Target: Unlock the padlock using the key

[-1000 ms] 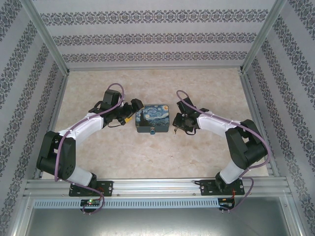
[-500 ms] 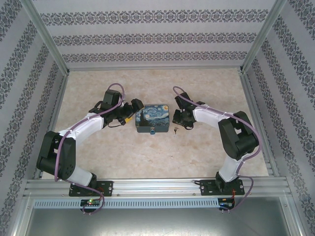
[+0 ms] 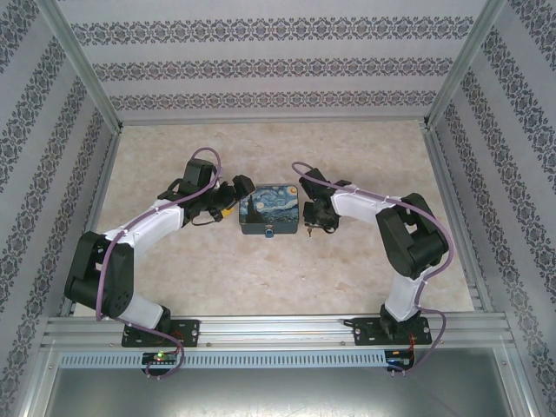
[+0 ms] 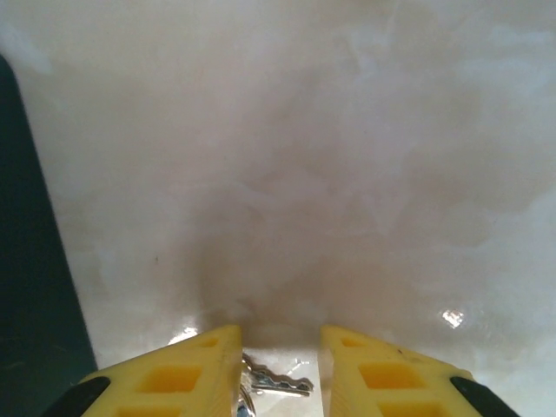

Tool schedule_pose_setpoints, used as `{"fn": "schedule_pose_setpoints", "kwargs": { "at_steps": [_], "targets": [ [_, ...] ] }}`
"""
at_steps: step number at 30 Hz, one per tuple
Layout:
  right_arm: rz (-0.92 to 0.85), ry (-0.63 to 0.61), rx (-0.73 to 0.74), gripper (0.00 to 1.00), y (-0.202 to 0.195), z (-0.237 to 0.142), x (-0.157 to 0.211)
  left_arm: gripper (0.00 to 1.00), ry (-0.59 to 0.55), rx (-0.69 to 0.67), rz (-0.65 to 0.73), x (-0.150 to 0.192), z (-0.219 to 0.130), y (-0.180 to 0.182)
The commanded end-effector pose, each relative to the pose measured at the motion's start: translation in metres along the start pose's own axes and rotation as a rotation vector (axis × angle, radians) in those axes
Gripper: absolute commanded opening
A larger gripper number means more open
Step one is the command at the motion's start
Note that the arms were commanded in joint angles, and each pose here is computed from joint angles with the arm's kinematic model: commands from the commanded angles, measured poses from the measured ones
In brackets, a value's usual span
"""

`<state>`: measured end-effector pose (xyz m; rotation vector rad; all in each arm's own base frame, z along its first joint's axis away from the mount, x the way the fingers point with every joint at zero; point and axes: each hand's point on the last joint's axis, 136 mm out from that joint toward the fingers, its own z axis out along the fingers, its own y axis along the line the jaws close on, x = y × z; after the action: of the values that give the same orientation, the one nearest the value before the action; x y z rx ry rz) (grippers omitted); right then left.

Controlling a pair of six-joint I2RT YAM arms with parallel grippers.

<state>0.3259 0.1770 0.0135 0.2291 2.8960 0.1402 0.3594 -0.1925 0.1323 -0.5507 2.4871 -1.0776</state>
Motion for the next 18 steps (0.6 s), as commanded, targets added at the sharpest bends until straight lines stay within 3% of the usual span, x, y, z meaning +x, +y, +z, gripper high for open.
{"fn": "schedule_pose_setpoints", "kwargs": {
  "at_steps": [1, 18],
  "targets": [
    [-0.055, 0.032, 0.067, 0.30, -0.013, 0.004, 0.018, 1.00, -0.016, 0.018, 0.016, -0.003, 0.000, -0.011],
    [-0.014, 0.015, 0.089, 0.30, -0.051, -0.018, 0.056, 1.00, -0.007, 0.029, 0.020, 0.000, 0.002, -0.013]
  ]
}}
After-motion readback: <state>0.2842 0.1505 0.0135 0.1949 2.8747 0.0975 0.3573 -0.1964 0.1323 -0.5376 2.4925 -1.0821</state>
